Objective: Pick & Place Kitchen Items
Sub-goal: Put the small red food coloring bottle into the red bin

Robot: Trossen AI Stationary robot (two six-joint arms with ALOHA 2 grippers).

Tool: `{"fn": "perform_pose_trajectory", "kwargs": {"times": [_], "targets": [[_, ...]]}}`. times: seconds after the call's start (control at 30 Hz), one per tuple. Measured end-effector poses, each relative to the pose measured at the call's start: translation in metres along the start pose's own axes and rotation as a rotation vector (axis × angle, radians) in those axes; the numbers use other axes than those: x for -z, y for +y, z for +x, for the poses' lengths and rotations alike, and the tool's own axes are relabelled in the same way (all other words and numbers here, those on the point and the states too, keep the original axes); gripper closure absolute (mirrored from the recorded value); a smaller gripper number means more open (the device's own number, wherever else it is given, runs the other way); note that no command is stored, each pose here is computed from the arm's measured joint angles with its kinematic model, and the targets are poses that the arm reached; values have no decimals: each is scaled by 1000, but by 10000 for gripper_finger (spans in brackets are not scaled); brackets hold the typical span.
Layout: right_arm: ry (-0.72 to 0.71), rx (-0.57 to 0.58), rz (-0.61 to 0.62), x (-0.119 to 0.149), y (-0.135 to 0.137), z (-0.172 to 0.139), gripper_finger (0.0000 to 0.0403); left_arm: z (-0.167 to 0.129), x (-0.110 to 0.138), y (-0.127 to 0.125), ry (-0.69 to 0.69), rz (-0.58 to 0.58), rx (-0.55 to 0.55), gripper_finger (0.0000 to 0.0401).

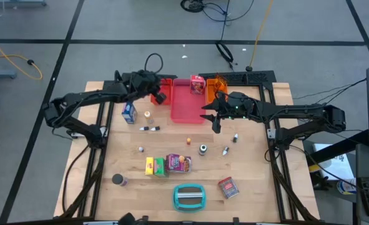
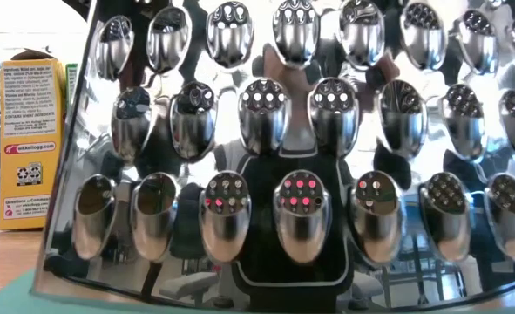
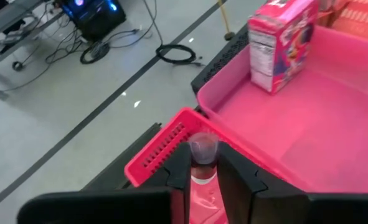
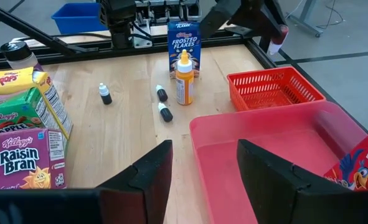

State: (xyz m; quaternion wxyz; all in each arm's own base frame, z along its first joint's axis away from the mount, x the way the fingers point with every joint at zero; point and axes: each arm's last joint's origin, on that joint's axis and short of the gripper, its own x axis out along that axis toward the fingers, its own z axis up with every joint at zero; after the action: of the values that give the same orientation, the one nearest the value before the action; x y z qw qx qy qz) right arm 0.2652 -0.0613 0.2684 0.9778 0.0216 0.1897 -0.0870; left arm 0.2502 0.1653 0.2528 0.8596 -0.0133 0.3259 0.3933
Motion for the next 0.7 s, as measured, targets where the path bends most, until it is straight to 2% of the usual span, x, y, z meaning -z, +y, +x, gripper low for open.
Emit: {"fn": "perform_pose_trajectory", "kwargs": {"times": [0.47,0.7], "targets": [[0,0,0,0,0,0,234,12,4,10,27,-30,-27,339],[-8,0,0,-1,0,0,233,18,9,11,62,-27,-40,270]]}}
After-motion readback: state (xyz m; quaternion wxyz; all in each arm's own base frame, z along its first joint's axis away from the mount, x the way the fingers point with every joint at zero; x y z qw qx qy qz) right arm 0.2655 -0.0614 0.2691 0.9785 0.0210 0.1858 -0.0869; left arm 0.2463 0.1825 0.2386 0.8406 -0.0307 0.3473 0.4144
